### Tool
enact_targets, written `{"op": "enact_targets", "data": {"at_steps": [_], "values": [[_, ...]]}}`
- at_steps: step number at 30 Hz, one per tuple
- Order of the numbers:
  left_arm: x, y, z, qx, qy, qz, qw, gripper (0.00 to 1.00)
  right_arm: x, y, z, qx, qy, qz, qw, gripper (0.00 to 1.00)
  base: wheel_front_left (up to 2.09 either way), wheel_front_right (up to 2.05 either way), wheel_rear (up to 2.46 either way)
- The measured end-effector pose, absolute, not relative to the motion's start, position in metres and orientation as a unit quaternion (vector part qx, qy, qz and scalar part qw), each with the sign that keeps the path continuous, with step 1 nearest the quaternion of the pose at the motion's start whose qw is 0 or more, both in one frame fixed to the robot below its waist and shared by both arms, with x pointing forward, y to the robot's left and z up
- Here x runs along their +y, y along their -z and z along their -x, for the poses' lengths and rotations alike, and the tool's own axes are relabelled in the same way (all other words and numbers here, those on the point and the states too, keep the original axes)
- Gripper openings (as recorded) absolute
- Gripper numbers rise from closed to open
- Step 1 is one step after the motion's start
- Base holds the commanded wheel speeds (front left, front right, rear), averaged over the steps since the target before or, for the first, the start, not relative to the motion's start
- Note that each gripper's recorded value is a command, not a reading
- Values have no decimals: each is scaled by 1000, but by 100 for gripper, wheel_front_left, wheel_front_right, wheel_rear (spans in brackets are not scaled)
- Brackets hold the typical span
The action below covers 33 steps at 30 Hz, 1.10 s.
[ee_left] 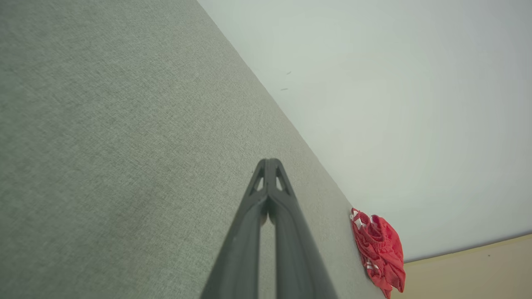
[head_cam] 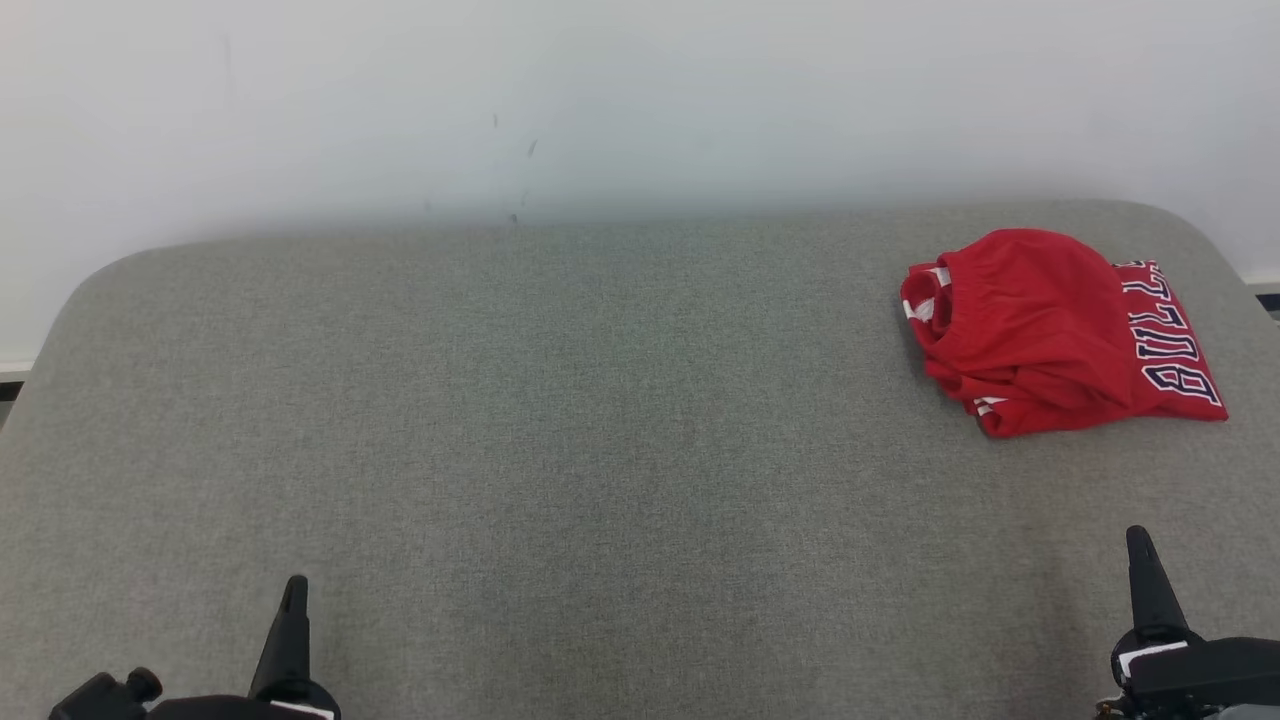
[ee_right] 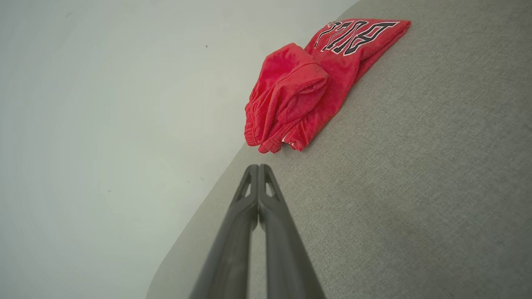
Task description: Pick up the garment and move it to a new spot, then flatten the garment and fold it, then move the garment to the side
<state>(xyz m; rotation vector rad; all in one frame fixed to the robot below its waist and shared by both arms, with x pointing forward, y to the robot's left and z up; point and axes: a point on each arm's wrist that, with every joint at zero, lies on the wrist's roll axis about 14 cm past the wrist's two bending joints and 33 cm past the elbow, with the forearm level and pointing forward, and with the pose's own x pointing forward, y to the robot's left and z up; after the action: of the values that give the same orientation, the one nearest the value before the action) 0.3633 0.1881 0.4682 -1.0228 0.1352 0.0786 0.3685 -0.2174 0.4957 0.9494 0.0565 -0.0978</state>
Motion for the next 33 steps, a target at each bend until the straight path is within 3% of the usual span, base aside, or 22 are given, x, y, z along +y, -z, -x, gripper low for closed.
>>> {"op": "enact_targets", "data": {"at_steps": [33], "values": [[192,-474,-375,48,-32,671,739,0,-208,-481,-377,29,42,-671,739,0,0,0,0]]}}
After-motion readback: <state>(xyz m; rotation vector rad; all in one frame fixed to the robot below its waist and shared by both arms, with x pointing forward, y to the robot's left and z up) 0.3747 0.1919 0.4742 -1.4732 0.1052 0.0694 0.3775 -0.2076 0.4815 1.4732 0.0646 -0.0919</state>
